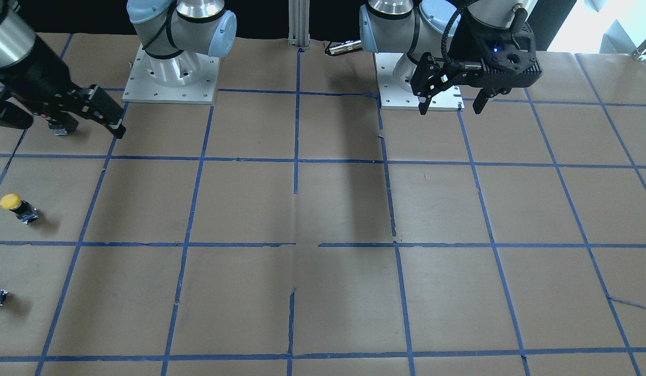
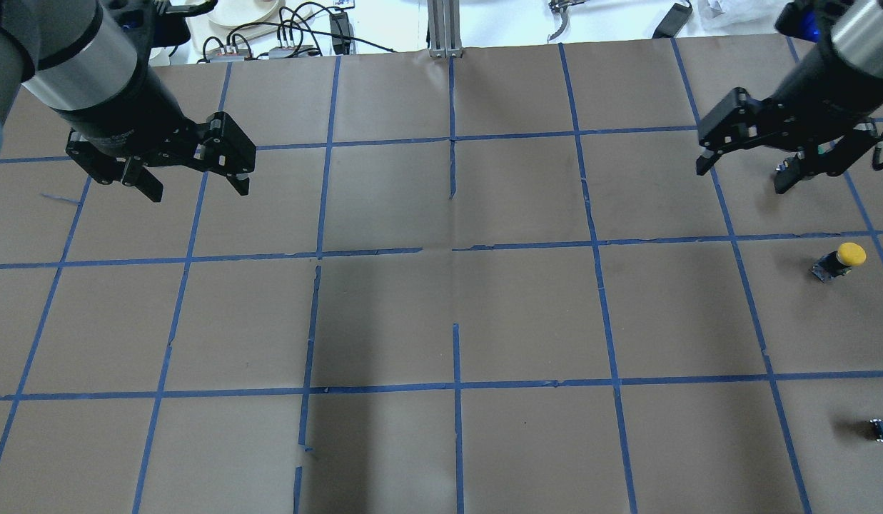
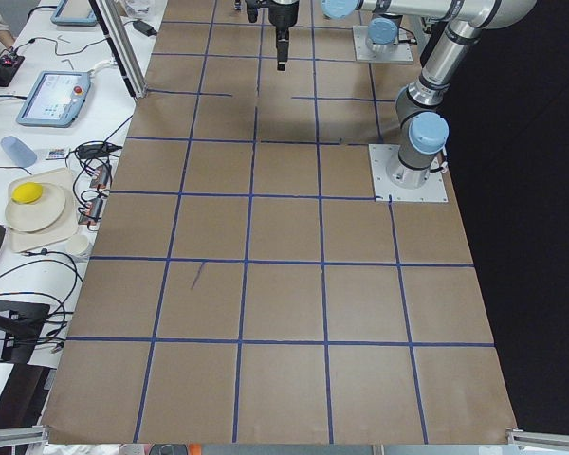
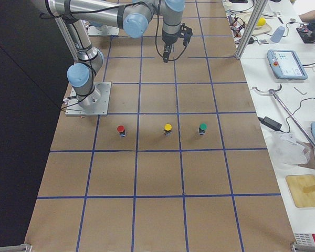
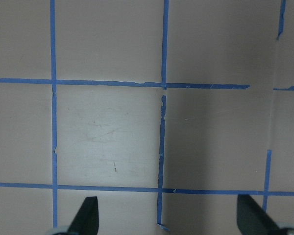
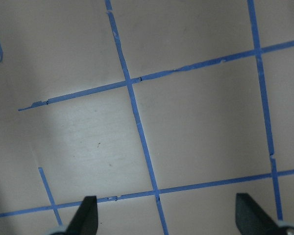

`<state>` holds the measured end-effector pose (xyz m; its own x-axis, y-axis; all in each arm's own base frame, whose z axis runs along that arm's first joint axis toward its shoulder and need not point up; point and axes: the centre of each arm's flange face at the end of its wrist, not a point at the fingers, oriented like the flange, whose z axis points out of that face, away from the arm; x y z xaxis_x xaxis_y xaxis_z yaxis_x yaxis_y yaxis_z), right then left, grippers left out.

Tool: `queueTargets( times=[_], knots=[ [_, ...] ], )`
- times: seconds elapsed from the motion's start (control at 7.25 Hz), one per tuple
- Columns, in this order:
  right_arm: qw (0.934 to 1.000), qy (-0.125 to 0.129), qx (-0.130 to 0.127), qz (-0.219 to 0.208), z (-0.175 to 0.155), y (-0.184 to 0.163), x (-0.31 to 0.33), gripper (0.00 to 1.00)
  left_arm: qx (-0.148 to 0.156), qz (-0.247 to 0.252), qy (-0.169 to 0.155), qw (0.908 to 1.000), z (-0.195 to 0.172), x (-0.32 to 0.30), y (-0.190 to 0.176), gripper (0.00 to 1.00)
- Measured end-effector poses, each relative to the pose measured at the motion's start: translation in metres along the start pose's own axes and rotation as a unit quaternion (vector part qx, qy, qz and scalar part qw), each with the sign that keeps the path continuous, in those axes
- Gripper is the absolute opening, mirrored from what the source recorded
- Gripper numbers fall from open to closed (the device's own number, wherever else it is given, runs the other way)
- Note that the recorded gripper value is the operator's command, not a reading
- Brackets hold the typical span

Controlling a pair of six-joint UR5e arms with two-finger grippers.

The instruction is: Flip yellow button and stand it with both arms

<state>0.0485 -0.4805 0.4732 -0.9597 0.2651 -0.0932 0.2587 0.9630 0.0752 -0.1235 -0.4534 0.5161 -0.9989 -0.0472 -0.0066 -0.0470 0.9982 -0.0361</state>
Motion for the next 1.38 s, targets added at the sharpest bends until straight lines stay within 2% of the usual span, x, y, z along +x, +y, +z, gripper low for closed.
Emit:
queueTargets(
  times=[0.14, 0.41, 0.55, 1.38],
  knots=[
    [0.9993, 0.028, 0.005, 0.025, -0.003, 0.021, -0.031, 1.00, -0.003, -0.002, 0.003, 1.0000, 0.004, 0.001, -0.001, 1.00],
    [0.9974, 0.055, 0.006, 0.047, -0.013, 0.058, -0.050, 1.00, -0.006, -0.003, 0.007, 1.0000, 0.009, 0.003, -0.002, 1.00],
    [0.9967, 0.063, 0.008, 0.050, -0.015, 0.064, -0.050, 1.00, -0.006, -0.002, 0.008, 0.9999, 0.009, 0.003, -0.002, 1.00],
    [0.9968, 0.065, 0.013, 0.044, -0.015, 0.063, -0.050, 1.00, -0.006, 0.001, 0.007, 1.0000, 0.009, 0.002, -0.002, 1.00]
  ],
)
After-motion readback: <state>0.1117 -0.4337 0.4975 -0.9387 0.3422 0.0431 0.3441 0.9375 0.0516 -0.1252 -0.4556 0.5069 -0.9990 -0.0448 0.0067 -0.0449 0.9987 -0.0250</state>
